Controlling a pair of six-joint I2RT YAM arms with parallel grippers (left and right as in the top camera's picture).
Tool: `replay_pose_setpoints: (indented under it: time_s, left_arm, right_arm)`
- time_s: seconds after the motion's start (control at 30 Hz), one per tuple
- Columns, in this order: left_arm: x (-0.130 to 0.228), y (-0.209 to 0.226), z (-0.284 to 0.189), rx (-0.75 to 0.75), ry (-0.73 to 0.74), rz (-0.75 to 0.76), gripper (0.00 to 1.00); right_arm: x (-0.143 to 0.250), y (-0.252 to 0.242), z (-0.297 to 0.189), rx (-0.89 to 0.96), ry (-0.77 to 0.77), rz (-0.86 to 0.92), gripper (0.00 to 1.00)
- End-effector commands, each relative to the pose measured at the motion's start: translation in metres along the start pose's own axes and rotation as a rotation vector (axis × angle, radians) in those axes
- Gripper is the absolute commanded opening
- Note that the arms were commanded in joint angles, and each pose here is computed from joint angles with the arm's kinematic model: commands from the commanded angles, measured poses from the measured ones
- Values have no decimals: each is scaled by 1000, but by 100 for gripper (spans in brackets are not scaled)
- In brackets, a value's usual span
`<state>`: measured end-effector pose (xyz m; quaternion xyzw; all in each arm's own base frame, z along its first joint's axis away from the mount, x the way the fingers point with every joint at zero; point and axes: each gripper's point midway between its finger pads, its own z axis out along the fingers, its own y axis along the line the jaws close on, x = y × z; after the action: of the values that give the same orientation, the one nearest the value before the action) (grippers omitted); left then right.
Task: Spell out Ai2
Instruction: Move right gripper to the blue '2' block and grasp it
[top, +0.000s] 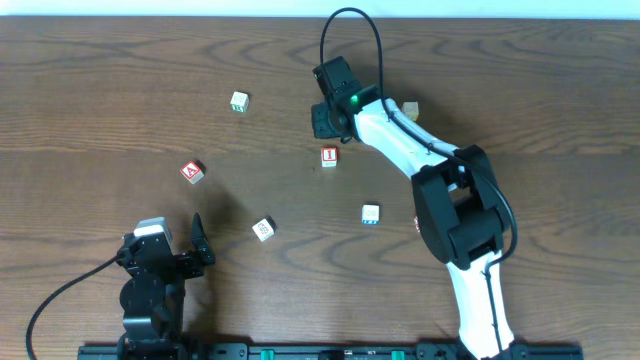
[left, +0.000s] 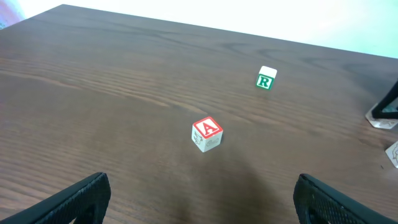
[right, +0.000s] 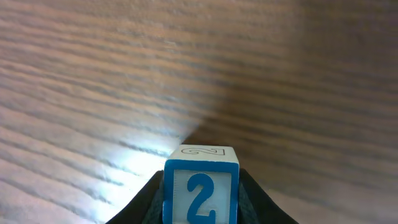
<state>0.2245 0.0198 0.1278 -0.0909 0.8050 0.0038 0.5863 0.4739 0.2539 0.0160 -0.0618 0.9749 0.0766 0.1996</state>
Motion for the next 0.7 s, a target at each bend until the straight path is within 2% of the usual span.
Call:
replay_pose_setpoints:
  time_s: [0.0,0.13,0.27,0.33,0.67]
  left_arm:
    - [10,2,3,-9,22,4,95]
    - [10,2,3,-9,22,4,95]
    - [10,2,3,-9,22,4,95]
    - [10,2,3,-9,22,4,95]
    - [10,2,3,-9,22,4,95]
  right_arm:
    - [-14,-1,-9,49,-24,-42,29]
    - [-27,-12,-29,128,-28,-42,28]
    - [-33,-19,-46,152,-11,-33,20]
    - [-34,-25,-55,167,8,-8,2]
    - [-47,-30,-93,172,-36,26,1]
